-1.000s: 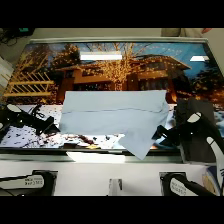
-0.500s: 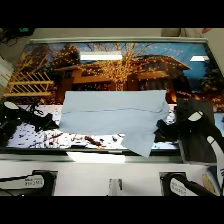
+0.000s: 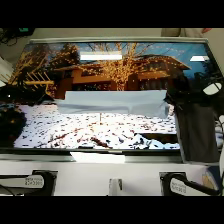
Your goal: Fold the shirts.
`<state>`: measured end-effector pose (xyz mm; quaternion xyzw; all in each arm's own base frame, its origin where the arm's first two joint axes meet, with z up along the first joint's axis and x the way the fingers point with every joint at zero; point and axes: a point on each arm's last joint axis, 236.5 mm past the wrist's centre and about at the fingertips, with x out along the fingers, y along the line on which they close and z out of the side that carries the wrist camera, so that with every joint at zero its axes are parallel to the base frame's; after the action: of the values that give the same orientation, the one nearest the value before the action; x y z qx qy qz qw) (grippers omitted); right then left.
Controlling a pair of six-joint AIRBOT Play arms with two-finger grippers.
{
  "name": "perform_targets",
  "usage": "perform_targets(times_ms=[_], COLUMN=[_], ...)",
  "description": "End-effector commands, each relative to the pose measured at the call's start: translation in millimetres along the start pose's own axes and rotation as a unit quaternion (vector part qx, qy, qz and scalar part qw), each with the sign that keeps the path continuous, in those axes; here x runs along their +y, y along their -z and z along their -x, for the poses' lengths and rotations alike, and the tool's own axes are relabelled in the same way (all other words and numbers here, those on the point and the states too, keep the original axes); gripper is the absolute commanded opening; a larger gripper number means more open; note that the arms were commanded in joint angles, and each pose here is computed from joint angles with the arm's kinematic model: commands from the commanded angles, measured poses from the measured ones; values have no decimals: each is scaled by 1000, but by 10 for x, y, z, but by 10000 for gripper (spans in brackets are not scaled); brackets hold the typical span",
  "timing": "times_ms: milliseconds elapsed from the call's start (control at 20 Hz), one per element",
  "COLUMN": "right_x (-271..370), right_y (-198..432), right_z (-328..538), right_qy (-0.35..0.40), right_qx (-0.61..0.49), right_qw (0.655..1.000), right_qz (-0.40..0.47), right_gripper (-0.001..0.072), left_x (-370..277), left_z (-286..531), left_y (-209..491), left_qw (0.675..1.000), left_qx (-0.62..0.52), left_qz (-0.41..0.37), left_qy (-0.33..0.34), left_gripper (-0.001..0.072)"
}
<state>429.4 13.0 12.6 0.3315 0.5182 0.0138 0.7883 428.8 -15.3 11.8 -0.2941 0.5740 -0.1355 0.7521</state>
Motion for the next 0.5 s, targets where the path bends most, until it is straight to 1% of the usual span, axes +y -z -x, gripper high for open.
perform_targets(times_ms=[0,200,250,400,450], right_x=[84,23,30,-23,-23], right_y=[-512,-781,-768,-612,-561], right_z=[-127,-489,-596,-889,-964], right_qy=[-7,-23,-30,-20,-18], right_qx=[-39,-50,-45,-16,-8], right_qw=[999,997,997,999,999], right_qz=[-10,-47,-54,-36,-31], right_gripper=[25,26,26,28,46], left_x=[-167,-18,23,131,136], left_z=[-142,-524,-593,-765,-804], left_y=[-393,-528,-532,-504,-496], left_qw=[1000,999,998,997,996], left_qx=[-24,-1,3,16,19], left_qz=[2,51,60,76,81], left_qy=[8,10,11,13,18], left_gripper=[34,35,35,37,41])
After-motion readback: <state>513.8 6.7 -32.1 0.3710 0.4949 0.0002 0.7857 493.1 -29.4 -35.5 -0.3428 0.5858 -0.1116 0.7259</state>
